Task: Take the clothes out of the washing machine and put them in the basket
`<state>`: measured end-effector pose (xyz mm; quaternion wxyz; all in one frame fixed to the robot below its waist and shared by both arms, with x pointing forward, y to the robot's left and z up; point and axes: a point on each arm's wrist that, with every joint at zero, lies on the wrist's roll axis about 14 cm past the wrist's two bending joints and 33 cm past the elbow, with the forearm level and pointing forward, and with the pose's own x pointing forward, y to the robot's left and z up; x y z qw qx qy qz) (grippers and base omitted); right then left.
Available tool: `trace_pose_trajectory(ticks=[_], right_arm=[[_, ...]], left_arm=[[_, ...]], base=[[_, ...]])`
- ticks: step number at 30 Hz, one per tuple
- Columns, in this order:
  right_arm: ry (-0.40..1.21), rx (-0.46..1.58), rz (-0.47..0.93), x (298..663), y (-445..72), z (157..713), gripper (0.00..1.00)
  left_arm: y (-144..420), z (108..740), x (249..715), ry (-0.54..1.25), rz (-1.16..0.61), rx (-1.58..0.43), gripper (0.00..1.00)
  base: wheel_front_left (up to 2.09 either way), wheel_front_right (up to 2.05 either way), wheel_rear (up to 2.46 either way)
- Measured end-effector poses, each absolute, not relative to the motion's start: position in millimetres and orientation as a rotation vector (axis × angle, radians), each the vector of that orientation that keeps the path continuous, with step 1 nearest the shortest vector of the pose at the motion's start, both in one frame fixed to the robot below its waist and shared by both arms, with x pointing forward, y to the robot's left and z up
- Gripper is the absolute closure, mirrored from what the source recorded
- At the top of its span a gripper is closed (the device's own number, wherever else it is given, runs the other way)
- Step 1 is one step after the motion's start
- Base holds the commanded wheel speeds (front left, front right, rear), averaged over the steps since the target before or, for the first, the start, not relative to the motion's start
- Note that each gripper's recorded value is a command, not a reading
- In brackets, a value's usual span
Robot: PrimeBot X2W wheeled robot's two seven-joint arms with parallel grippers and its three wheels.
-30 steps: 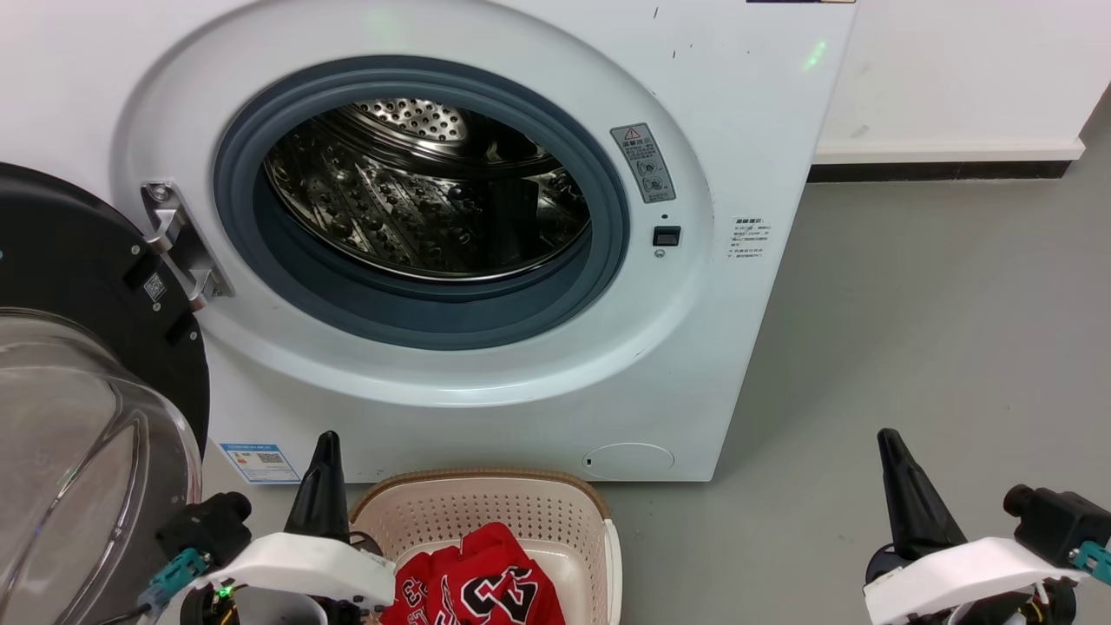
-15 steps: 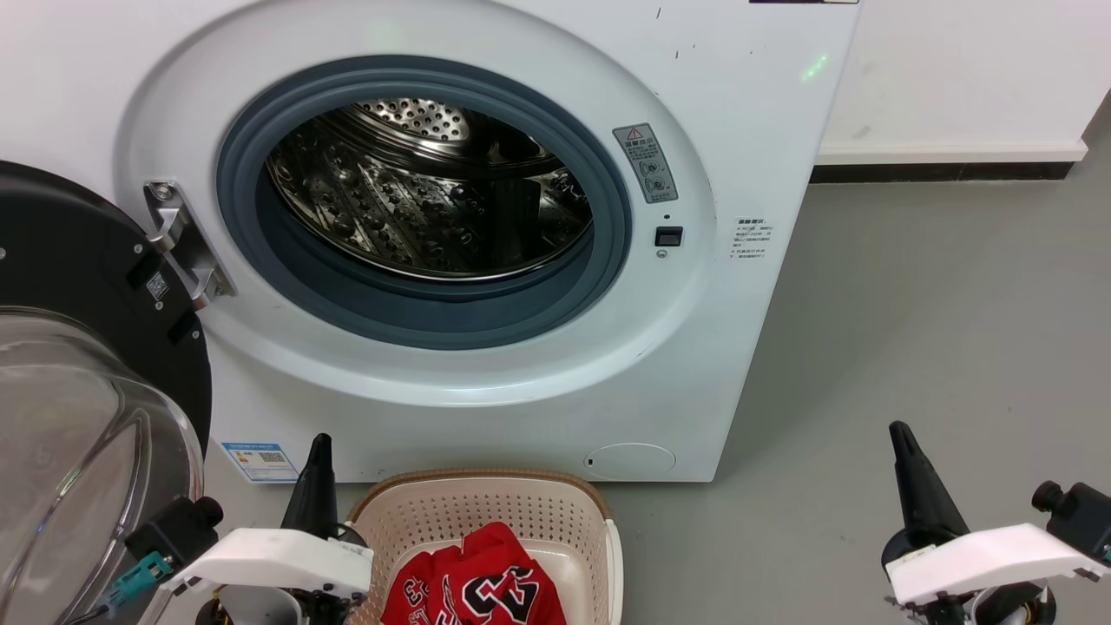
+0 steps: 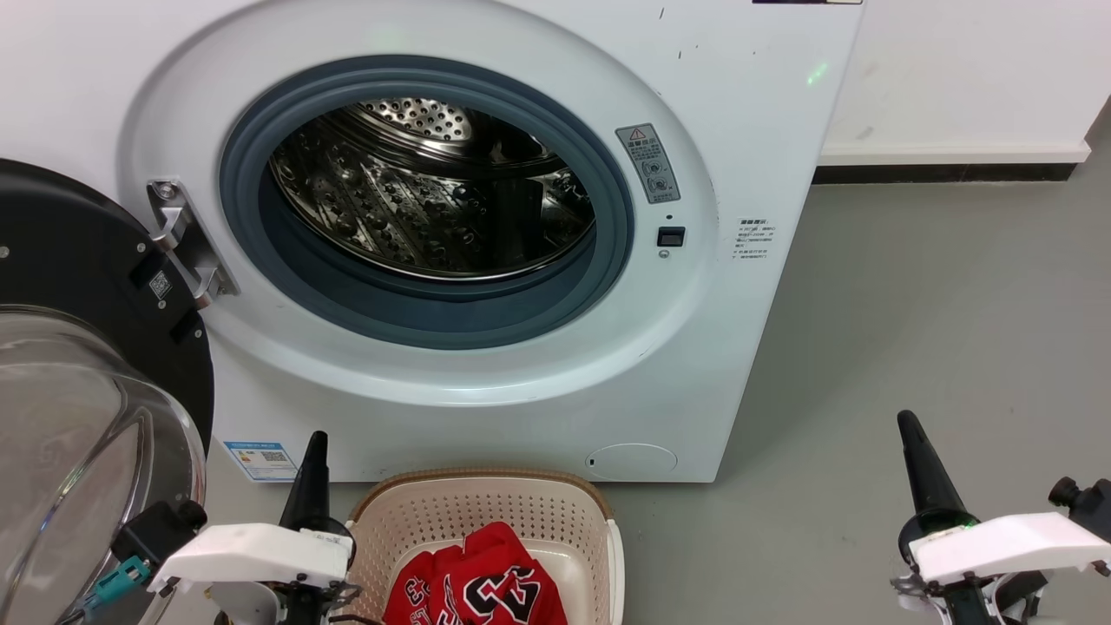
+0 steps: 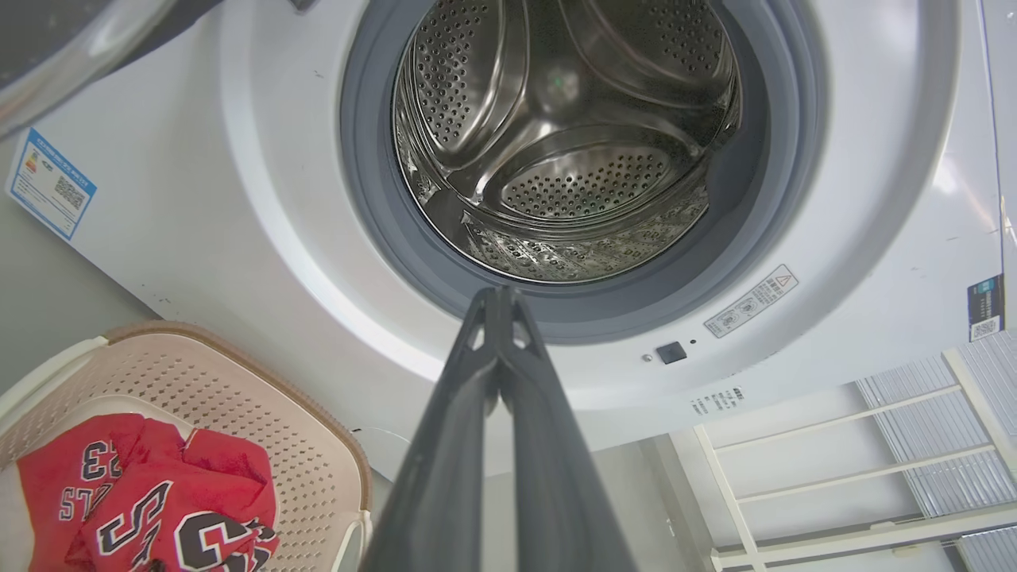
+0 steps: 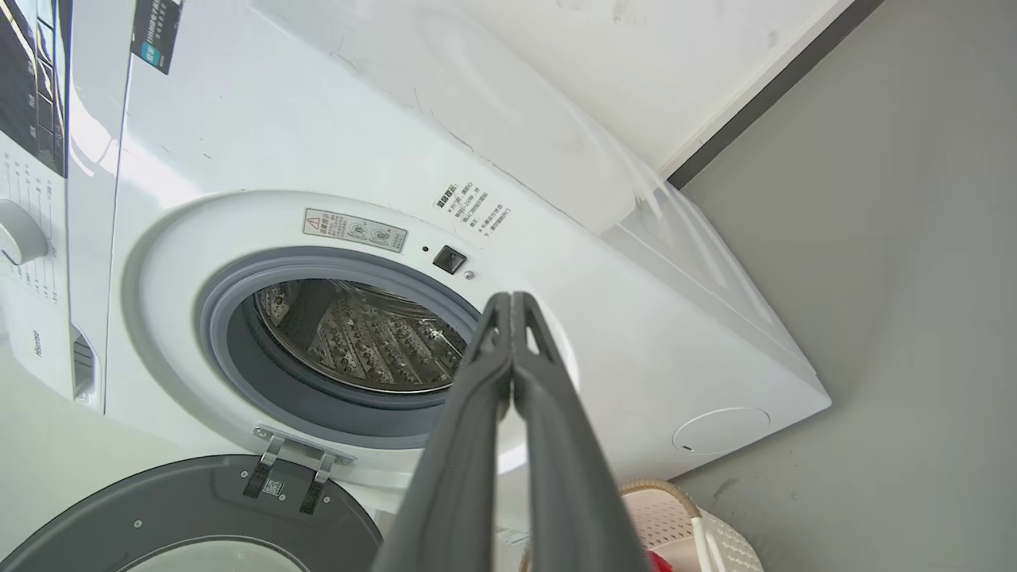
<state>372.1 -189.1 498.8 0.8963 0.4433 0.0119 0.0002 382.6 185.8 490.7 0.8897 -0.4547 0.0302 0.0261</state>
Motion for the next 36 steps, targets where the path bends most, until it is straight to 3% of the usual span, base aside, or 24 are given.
trace_pose_trajectory(ticks=[36], right_arm=[[0.027, 1.299, -0.021, 379.5, -196.5, 498.3, 1.00]], left_arm=[[192.5, 495.9, 385.9, 0.049, 0.037, -1.313, 1.00]], base=[[0.00, 0.00, 0.00]])
